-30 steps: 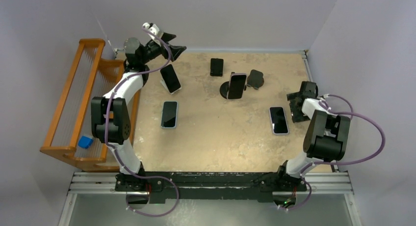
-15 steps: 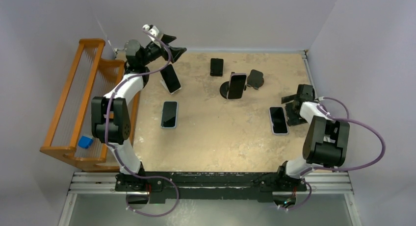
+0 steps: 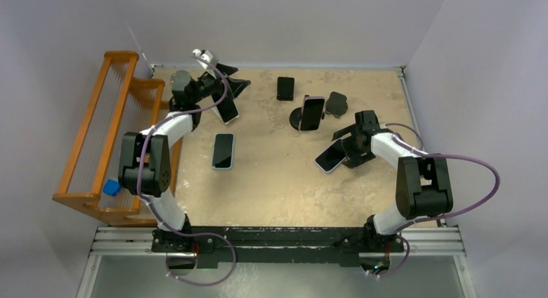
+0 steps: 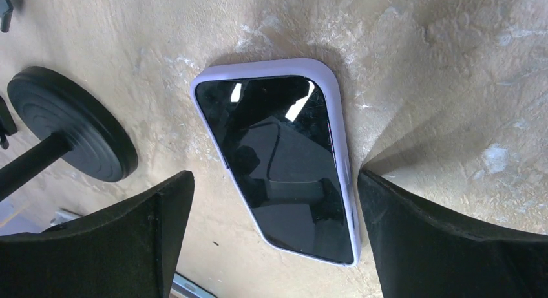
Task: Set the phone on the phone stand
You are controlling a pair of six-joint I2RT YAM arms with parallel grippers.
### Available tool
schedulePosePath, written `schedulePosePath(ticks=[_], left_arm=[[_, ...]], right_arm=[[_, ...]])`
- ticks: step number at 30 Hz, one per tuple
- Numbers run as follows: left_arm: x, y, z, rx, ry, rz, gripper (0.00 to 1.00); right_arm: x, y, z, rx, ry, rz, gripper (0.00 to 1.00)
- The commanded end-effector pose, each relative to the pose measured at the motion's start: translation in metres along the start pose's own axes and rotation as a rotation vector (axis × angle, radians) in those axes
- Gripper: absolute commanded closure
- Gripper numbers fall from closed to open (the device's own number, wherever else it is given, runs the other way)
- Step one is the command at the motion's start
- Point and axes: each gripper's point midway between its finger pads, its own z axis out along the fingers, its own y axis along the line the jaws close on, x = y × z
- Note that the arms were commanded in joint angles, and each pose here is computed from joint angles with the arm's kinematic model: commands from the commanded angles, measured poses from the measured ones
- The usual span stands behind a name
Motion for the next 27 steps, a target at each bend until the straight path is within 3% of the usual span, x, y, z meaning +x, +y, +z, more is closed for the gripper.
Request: schedulePosePath(ticks=[1, 9, 19, 27], left_arm=[[0.006, -0.055, 0.021, 0.092, -0.014, -0.031, 0.25], [0.074, -0.125, 0.053, 0.17, 0.145, -0.145, 0.25], [0.124, -0.136, 0.033, 0.09, 0.263, -0.28, 0.25], [0.143, -0.147, 0.017, 0.102, 0.297, -0.33, 0.25]], right_arm=[[0.004, -0.024, -0.001, 0.09, 0.001, 0.01, 0.02], [-0.008, -0.019, 0.003, 0.121, -0.029, -0.028, 0.01], [-0.027, 0.015, 0.02, 0.193, -0.034, -0.099, 0.01], [-0.042, 0.004, 0.033, 0.381, -0.043, -0.184, 0.02]])
